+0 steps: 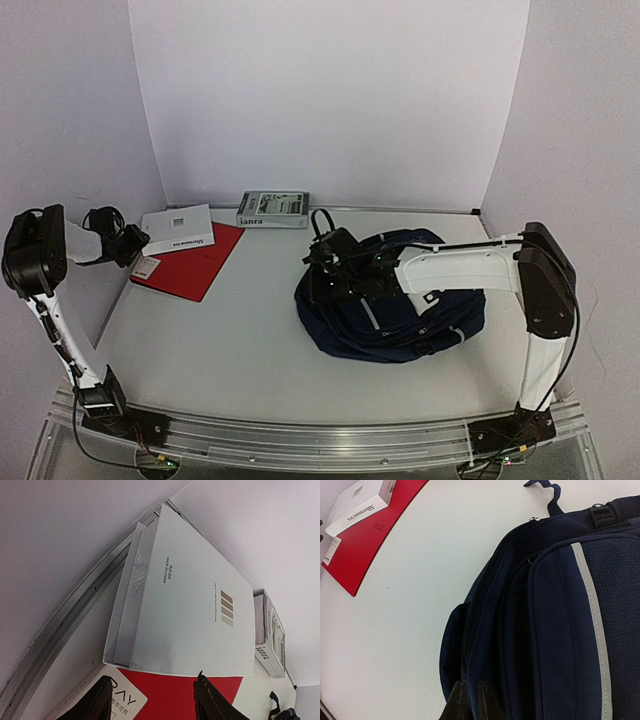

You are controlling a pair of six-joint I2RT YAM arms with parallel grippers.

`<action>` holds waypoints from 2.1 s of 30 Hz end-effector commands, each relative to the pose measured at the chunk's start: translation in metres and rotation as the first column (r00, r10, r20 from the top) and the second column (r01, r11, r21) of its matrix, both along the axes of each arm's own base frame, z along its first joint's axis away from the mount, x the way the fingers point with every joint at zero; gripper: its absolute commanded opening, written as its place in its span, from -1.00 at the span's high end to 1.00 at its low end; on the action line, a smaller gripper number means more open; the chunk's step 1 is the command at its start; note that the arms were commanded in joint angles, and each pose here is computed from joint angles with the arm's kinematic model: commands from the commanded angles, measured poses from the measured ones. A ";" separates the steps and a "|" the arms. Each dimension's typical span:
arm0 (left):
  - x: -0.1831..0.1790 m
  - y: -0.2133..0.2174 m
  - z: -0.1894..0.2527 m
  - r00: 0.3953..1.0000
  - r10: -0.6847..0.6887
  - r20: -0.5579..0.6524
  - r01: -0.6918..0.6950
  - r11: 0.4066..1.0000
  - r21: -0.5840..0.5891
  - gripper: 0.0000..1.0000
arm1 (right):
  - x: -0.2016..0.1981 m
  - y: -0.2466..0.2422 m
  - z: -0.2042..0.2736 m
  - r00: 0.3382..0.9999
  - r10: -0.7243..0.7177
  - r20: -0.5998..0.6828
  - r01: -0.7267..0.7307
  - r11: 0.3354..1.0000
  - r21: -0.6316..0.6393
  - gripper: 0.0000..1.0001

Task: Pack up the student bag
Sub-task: Adjust the book at the center of the board.

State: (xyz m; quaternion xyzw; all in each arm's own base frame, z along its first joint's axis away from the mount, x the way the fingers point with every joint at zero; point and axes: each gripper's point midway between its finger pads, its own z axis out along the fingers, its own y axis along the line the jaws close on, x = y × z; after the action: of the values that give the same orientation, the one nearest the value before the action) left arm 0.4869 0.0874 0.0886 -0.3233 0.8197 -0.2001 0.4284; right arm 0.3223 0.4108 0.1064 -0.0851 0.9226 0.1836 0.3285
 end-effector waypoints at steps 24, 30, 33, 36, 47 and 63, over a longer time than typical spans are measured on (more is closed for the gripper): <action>0.042 0.004 -0.006 0.996 -0.088 -0.012 0.088 0.996 -0.004 1.00 | -0.005 -0.007 0.038 0.999 -0.018 0.036 0.014 0.995 0.101 0.83; 0.012 -0.027 0.014 0.990 -0.130 0.061 0.137 0.981 -0.135 1.00 | -0.005 -0.010 0.044 0.999 -0.021 0.047 0.016 0.994 0.106 0.83; -0.011 -0.048 0.015 0.985 -0.163 0.052 0.170 0.971 -0.167 0.99 | -0.005 -0.009 0.045 0.999 -0.018 0.050 0.013 0.994 0.107 0.83; -0.039 -0.077 0.007 0.973 -0.229 0.005 0.226 0.957 -0.184 1.00 | -0.005 -0.008 0.045 0.999 -0.012 0.049 0.007 0.994 0.109 0.84; -0.151 -0.152 -0.026 0.907 -0.405 -0.118 0.364 0.893 -0.264 1.00 | -0.009 0.009 0.047 0.998 0.047 0.033 -0.052 0.986 0.160 0.83; -0.217 -0.191 0.043 0.869 -0.491 0.064 0.477 0.795 -0.375 1.00 | -0.027 0.048 0.052 0.983 0.175 -0.049 -0.144 0.914 0.379 0.27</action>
State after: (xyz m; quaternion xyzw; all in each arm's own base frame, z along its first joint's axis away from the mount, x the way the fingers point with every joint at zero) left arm 0.2777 -0.0957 0.1158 -0.1844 0.8387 -0.4221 0.2904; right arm 0.2976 0.4445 0.1445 -0.0918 0.8923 0.3296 0.2944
